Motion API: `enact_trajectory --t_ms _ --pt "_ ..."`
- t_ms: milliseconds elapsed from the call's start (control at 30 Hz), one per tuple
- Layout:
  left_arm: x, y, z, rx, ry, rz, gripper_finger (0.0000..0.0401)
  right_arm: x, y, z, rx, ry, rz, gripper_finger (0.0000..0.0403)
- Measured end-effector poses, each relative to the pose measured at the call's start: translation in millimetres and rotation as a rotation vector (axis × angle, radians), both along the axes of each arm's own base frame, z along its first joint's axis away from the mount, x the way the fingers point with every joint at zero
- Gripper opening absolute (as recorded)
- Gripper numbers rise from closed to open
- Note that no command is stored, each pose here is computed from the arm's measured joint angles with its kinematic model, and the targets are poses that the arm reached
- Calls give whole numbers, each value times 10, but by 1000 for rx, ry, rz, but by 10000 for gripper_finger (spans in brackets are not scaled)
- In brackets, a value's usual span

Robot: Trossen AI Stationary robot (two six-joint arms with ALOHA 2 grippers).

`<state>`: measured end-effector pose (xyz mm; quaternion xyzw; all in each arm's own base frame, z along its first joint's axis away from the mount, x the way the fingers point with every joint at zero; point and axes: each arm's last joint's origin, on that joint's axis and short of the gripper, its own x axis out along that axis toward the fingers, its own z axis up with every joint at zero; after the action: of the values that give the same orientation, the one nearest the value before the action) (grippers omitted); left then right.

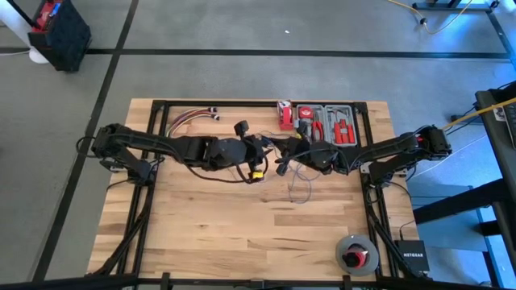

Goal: Coil cords
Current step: Coil the blue wire on the black spool

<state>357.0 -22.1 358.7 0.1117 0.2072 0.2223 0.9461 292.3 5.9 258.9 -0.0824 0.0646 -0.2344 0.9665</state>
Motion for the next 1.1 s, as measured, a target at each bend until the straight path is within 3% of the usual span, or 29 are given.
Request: enact_trajectory --t_ms 400,567,767,1100 --pt "-46 -16 37 17 13 -17 86 3 2 8 2 -5 7 1" --pt "-65 -15 31 -35 2 -1 86 3 2 6 2 -4 8 1" --pt "-120 -18 99 -107 -24 -72 86 4 4 11 4 -8 15 1" --pt "-195 6 200 -125 -49 -72 86 4 1 12 4 -9 11 1"
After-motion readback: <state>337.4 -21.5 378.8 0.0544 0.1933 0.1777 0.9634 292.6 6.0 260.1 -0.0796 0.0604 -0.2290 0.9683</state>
